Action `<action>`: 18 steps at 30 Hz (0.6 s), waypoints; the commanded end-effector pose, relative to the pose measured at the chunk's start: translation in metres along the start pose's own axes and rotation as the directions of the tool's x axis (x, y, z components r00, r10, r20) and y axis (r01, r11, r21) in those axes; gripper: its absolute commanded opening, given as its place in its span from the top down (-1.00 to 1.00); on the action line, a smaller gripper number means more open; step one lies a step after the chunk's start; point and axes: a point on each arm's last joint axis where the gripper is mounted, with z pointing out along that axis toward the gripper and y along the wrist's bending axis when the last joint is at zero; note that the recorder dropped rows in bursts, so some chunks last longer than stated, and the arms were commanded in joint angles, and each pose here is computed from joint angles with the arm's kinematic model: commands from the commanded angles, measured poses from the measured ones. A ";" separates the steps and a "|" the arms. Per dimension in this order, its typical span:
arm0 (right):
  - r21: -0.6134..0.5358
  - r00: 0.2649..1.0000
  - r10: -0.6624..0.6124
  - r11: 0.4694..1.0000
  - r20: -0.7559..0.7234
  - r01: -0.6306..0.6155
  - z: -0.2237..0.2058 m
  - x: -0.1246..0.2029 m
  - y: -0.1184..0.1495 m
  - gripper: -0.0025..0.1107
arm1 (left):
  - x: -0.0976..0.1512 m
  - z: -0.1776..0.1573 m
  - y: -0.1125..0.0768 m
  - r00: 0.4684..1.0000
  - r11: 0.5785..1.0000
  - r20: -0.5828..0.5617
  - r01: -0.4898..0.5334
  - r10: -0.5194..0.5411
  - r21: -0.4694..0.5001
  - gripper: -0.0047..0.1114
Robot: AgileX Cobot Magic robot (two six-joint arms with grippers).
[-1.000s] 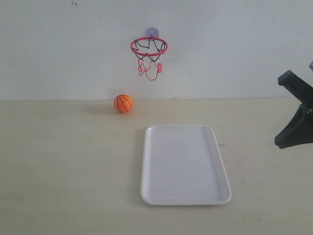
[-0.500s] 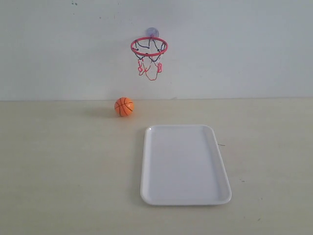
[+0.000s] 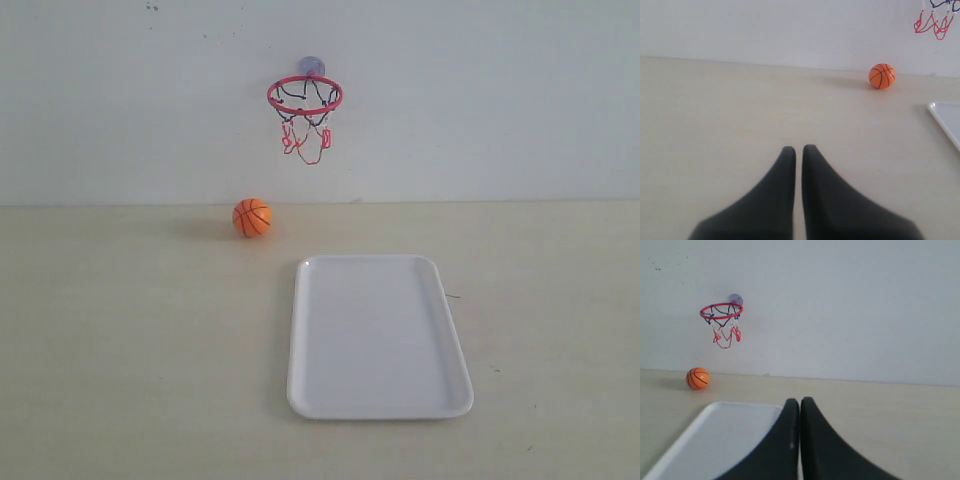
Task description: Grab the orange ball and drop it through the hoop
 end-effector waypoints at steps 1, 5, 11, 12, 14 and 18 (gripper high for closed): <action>0.010 0.999 0.045 0.999 0.015 -0.045 -0.005 0.031 -0.001 0.96 | 0.000 0.000 0.000 1.000 1.000 0.006 0.011 -0.011 -0.002 0.85; 0.019 0.998 0.059 0.998 -0.031 -0.058 -0.003 0.048 -0.002 0.96 | 0.000 0.000 0.000 1.000 1.000 0.006 0.011 -0.011 -0.002 0.85; 0.014 0.998 0.038 0.999 -0.040 -0.038 -0.003 0.049 -0.001 0.96 | 0.000 0.000 0.000 1.000 1.000 0.006 0.011 -0.011 -0.002 0.85; 0.014 0.998 0.038 0.999 -0.040 -0.038 -0.003 0.049 -0.001 0.96 | 0.000 0.000 0.000 1.000 1.000 0.006 0.011 -0.011 -0.002 0.85; 0.013 0.998 0.035 0.999 -0.043 -0.034 -0.003 0.049 -0.001 0.96 | 0.000 0.000 0.000 1.000 1.000 0.006 0.011 -0.011 -0.002 0.85; 0.015 0.997 -0.001 1.000 -0.072 0.002 -0.003 0.052 -0.002 0.96 | 0.000 0.000 0.000 1.000 1.000 0.006 0.011 -0.011 -0.002 0.85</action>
